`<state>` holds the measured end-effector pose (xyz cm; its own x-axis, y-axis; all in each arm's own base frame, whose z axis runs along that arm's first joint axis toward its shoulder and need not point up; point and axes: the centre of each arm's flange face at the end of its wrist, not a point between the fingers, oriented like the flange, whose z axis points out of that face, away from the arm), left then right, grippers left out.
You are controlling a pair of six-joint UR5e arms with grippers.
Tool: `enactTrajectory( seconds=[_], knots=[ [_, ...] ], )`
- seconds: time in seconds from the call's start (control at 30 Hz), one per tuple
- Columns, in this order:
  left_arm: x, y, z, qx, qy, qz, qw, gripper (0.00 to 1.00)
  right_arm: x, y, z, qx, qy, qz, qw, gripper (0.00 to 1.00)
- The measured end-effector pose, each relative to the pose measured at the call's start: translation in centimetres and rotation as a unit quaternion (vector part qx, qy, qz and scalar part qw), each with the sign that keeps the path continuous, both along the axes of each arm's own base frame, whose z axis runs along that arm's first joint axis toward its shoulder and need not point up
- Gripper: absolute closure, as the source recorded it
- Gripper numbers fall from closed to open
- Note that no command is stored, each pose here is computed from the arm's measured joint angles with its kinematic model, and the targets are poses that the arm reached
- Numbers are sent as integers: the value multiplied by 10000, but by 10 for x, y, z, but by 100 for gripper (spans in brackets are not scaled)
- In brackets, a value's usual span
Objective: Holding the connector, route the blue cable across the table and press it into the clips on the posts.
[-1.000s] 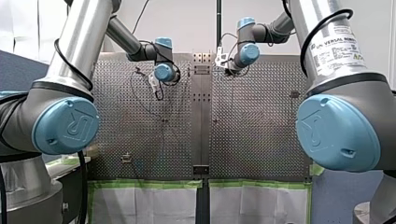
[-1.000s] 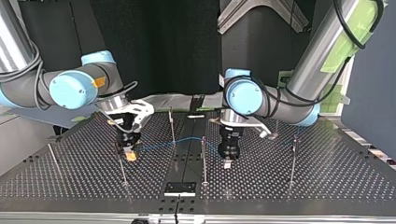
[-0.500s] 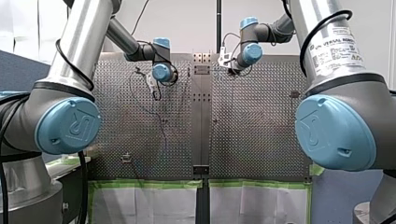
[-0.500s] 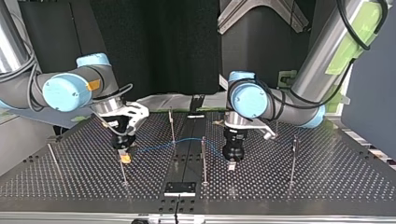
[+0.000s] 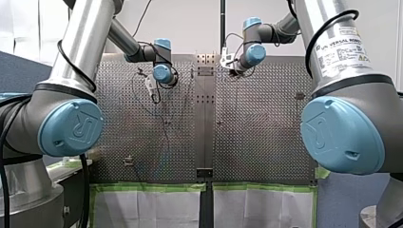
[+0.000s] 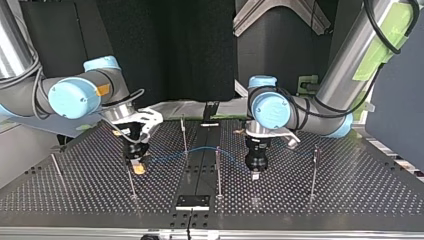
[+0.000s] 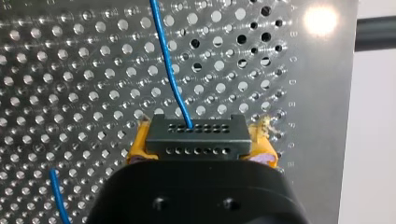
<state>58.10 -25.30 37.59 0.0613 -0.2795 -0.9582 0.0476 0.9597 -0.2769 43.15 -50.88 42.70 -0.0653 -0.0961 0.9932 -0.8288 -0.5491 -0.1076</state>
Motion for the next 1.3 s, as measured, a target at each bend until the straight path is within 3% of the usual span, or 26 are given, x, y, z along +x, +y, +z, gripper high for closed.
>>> enactTrajectory(
  seconds=[0.33,0.57,0.7,0.73,0.77,0.83,0.87,0.93,1.03,1.17,1.3],
  knots=[
    [-2,-1,-1,32,62,-19,10000,100,7,5,-1,-5,12,106,9999,100],
    [2,3,2,0,-60,16,10000,100,8,3,7,-74,-32,112,9999,100],
    [-2,2,10,-6,-87,-90,9999,100,9,0,15,-135,-82,108,9998,100],
    [-3,1,11,-6,-80,-117,9999,87,9,0,17,-148,-92,108,9998,100],
    [-4,1,12,-10,-68,-147,9999,87,9,0,18,-154,-97,109,9998,100],
    [-5,1,12,-8,-37,-184,9998,59,10,0,19,-162,-103,112,9998,100],
    [-6,0,12,2,-5,-206,9998,59,10,0,19,-163,-104,113,9997,100],
    [-8,-1,10,22,58,-232,9997,29,10,0,19,-166,-106,117,9997,100],
    [-12,-3,6,69,188,-264,9995,20,10,0,19,-164,-105,120,9997,100],
    [-17,-5,3,140,358,-343,9987,20,11,1,19,-161,-104,125,9997,100],
    [-22,-7,7,144,383,-490,9980,14,12,1,19,-159,-103,135,9997,100]
  ],
)
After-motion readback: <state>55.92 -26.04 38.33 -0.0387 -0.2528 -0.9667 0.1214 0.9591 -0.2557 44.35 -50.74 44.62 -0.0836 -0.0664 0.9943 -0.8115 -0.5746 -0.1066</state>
